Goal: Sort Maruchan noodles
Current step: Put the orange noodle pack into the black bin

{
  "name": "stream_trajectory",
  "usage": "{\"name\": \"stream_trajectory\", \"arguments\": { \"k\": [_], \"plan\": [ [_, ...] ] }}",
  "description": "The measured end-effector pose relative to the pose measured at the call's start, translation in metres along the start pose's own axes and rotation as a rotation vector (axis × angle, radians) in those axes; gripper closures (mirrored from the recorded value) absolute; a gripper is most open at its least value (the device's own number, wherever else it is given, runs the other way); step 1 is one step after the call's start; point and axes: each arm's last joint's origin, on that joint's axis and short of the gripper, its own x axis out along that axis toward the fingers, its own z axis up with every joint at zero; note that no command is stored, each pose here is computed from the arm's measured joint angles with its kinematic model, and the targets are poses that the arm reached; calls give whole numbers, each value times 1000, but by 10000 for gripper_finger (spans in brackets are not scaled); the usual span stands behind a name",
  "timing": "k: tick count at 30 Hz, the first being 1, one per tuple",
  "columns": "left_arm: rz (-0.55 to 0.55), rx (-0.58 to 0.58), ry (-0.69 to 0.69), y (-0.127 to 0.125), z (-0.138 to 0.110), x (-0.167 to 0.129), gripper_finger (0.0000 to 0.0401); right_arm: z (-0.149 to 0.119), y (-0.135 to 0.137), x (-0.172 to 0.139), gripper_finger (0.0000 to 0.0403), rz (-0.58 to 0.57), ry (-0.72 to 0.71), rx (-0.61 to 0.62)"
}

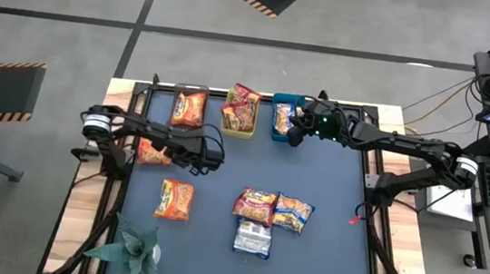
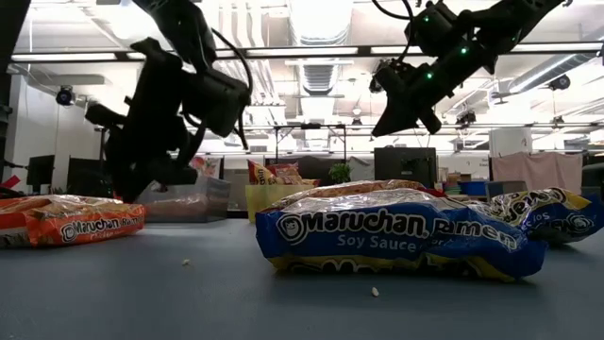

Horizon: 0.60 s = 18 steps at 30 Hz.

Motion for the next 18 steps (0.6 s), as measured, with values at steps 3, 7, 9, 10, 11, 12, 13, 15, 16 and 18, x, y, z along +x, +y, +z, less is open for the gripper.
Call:
{"name": "stream_trajectory", "arguments": {
  "k": [3,7,9,10,11,12,13,15,16,18],
  "plan": [
    [9,3,5,-3,0,5,328,0,0,0,394,0,0,-1],
    [27,15,5,-5,-1,10,328,0,0,0,394,0,0,-1],
    [49,23,-1,-4,-2,14,328,0,0,0,394,0,0,-1],
    [61,27,-3,-4,-3,16,328,0,0,0,394,0,0,-1],
    [72,31,2,-3,-5,19,328,0,0,0,394,0,1,-1],
    [81,34,2,-3,-6,21,327,0,0,0,394,0,0,-1],
    [88,35,1,-3,-6,23,325,0,0,0,394,0,0,-1],
    [98,32,-13,-3,-7,27,318,0,0,0,394,0,0,-1],
    [94,31,-18,-5,-7,29,313,0,0,0,394,0,1,-1],
    [85,32,-24,-8,-7,32,300,0,0,0,394,0,0,-1]
  ]
}}
